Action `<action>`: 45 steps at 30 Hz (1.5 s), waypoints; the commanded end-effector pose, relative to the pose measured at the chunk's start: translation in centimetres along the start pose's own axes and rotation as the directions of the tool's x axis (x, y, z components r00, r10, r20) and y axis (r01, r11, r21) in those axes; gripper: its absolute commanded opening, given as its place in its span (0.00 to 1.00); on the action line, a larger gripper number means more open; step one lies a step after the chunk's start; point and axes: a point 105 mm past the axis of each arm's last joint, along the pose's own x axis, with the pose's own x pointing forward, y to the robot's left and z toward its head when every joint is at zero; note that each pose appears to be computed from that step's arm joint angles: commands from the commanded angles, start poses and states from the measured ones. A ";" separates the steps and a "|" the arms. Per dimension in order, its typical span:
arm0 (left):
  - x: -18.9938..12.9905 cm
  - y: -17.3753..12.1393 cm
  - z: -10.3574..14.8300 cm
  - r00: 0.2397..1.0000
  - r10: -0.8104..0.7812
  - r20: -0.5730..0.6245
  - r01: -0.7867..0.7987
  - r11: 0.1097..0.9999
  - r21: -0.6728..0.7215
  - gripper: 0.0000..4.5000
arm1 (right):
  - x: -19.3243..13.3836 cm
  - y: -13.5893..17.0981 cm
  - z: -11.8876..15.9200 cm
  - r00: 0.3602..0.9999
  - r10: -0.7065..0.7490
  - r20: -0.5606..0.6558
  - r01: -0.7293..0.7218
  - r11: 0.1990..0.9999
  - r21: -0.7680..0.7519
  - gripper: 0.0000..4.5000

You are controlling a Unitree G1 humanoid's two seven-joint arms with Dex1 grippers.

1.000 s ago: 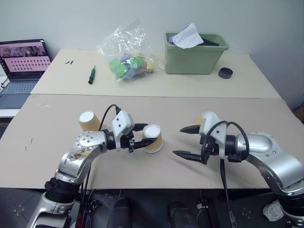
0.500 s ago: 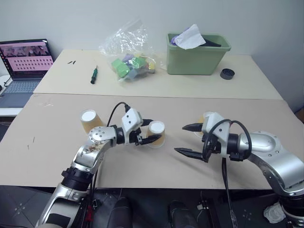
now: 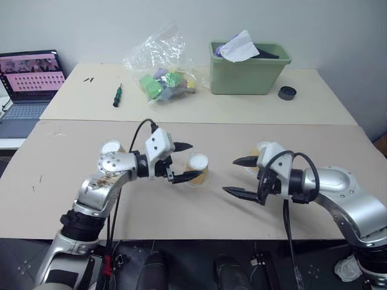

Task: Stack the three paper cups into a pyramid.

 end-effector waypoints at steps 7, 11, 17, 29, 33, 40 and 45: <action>-2.4 3.6 5.1 0.840 0.500 0.212 -0.518 0.855 0.036 0.99 | 0.3 -0.4 0.4 1.000 0.016 0.024 -0.015 0.999 -0.041 1.00; -2.9 3.2 4.4 0.695 0.675 0.247 -0.702 0.711 0.033 0.99 | 0.8 -0.1 -0.1 0.999 0.038 0.014 -0.038 0.999 -0.035 1.00; -7.4 4.0 0.8 0.393 0.907 0.152 -0.919 0.395 0.019 0.99 | 1.2 0.0 -0.6 0.998 0.057 0.011 -0.057 0.998 -0.028 1.00; -11.2 1.7 -2.8 0.214 0.976 0.046 -0.976 0.212 0.037 0.99 | 1.5 -0.1 -1.0 0.997 0.076 0.004 -0.076 0.997 -0.024 1.00; -11.7 2.0 -5.4 0.201 0.977 -0.076 -0.972 0.189 -0.138 0.99 | 1.5 -0.3 -0.9 0.998 0.068 0.008 -0.068 0.997 -0.028 1.00; -11.0 1.8 -6.6 0.272 0.955 -0.119 -0.947 0.245 -0.206 0.99 | 1.3 -0.4 -0.6 0.998 0.064 0.016 -0.064 0.997 -0.033 1.00; -10.8 3.1 -6.4 0.290 0.951 -0.105 -0.945 0.267 -0.190 0.99 | 1.3 -0.5 -0.6 0.998 0.056 0.019 -0.055 0.998 -0.028 1.00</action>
